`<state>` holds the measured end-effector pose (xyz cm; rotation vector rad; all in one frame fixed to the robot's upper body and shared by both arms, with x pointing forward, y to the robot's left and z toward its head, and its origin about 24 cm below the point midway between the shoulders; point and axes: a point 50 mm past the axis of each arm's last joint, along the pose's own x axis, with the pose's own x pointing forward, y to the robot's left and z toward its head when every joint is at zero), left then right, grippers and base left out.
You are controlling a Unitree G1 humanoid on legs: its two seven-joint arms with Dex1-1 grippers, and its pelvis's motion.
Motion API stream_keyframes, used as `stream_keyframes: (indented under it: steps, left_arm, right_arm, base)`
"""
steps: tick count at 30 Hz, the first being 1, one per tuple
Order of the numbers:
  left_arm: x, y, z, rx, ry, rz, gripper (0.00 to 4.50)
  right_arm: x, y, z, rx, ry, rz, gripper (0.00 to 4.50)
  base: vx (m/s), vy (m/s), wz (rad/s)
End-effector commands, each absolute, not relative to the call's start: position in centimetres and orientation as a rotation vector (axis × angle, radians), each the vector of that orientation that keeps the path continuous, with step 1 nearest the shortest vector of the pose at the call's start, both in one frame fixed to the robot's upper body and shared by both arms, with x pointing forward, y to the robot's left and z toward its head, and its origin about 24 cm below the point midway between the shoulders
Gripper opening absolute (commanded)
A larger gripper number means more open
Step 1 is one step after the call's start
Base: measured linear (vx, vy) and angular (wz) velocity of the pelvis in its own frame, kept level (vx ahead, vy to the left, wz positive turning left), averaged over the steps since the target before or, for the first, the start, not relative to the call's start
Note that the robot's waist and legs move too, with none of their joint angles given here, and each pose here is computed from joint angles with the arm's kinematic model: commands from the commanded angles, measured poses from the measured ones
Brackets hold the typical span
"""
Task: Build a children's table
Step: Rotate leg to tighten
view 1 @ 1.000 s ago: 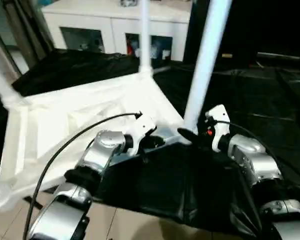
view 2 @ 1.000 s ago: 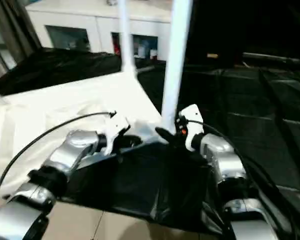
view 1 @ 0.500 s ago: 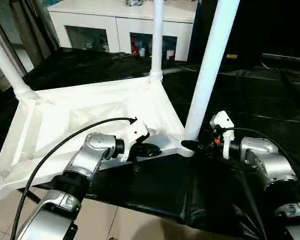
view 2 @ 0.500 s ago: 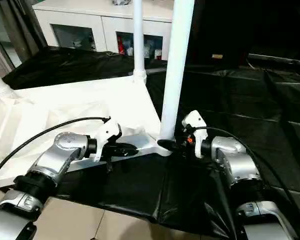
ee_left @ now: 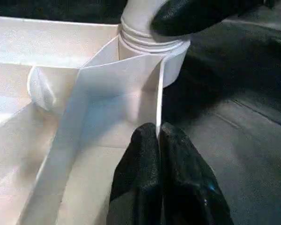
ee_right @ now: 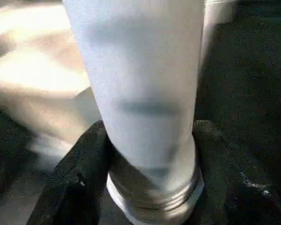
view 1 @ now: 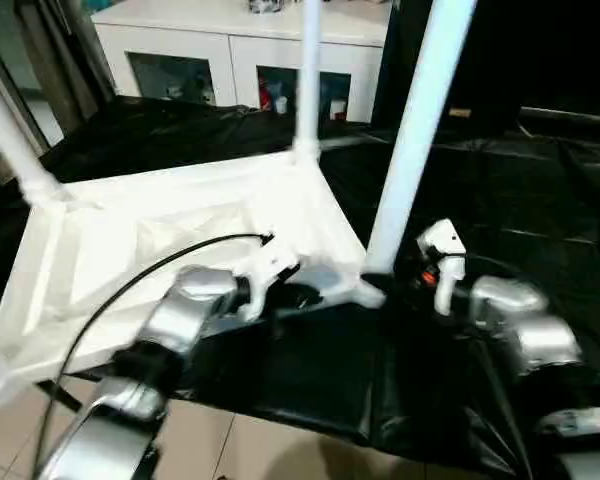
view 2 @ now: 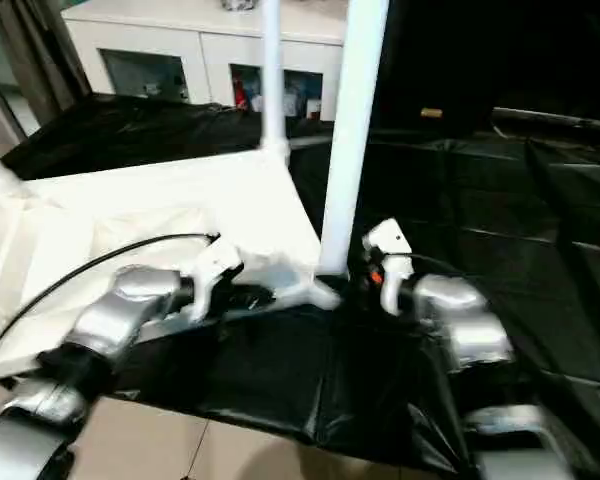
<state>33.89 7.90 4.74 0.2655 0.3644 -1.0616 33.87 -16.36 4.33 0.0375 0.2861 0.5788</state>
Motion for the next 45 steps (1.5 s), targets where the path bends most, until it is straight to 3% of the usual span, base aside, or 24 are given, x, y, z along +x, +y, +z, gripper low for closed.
stream_keyframes:
  steps: [1, 6, 10, 13, 16, 21, 29, 37, 38, 42, 43, 45]
  left_arm:
    - [35.4, 6.8, 6.0, 0.243, 0.306, -0.904, 0.0]
    - [35.7, 5.1, 6.3, 0.263, 0.289, -0.858, 0.0]
    - [35.4, 4.3, 6.2, 0.271, 0.274, -0.896, 0.0]
    - [35.1, 4.3, 6.0, 0.267, 0.266, -0.943, 0.0]
    - [35.0, 4.5, 5.9, 0.266, 0.265, -0.964, 0.0]
    - [34.8, 5.9, 5.9, 0.265, 0.262, -1.008, 0.0]
    - [33.1, 7.8, 6.2, 0.218, 0.24, -1.238, 0.0]
    - [31.5, 9.0, 6.1, 0.164, 0.284, -1.373, 0.0]
    - [31.3, 9.0, 6.1, 0.16, 0.286, -1.38, 0.0]
    - [31.1, 9.1, 6.2, 0.158, 0.287, -1.383, 0.0]
    - [31.1, 9.1, 6.2, 0.158, 0.289, -1.383, 0.0]
    - [31.0, 9.1, 6.2, 0.157, 0.292, -1.382, 0.0]
  right_arm:
    - [33.5, -16.8, 1.6, 0.058, 0.418, 0.326, 2.4]
    - [33.9, -15.0, 1.6, 0.071, 0.379, 0.212, 2.39]
    - [34.0, -13.6, 2.2, 0.063, 0.323, 0.247, 2.39]
    - [34.2, -13.1, 3.2, 0.109, 0.251, 0.293, 3.08]
    - [34.3, -13.2, 3.6, 0.115, 0.235, 0.321, 3.28]
    - [34.0, -14.1, 4.4, -0.005, 0.223, 0.547, 3.73]
    - [32.8, -17.0, 5.4, -0.126, 0.262, 0.836, 3.73]
    - [31.8, -18.5, 5.9, -0.126, 0.298, 1.001, 3.73]
    - [31.7, -18.5, 5.8, -0.127, 0.306, 1.02, 3.48]
    - [31.4, -18.5, 5.6, -0.133, 0.326, 1.059, 3.48]
    - [31.4, -18.4, 5.5, -0.132, 0.328, 1.065, 3.12]
    - [31.3, -18.3, 5.5, -0.124, 0.328, 1.077, 3.05]
  base:
    - [0.0, 0.0, 0.0]
    - [0.0, 0.0, 0.0]
    - [0.0, 0.0, 0.0]
    - [0.0, 0.0, 0.0]
    - [0.0, 0.0, 0.0]
    - [0.0, 0.0, 0.0]
    - [0.0, 0.0, 0.0]
    - [0.0, 0.0, 0.0]
    - [0.0, 0.0, 0.0]
    - [0.0, 0.0, 0.0]
    - [0.0, 0.0, 0.0]
    - [0.0, 0.0, 0.0]
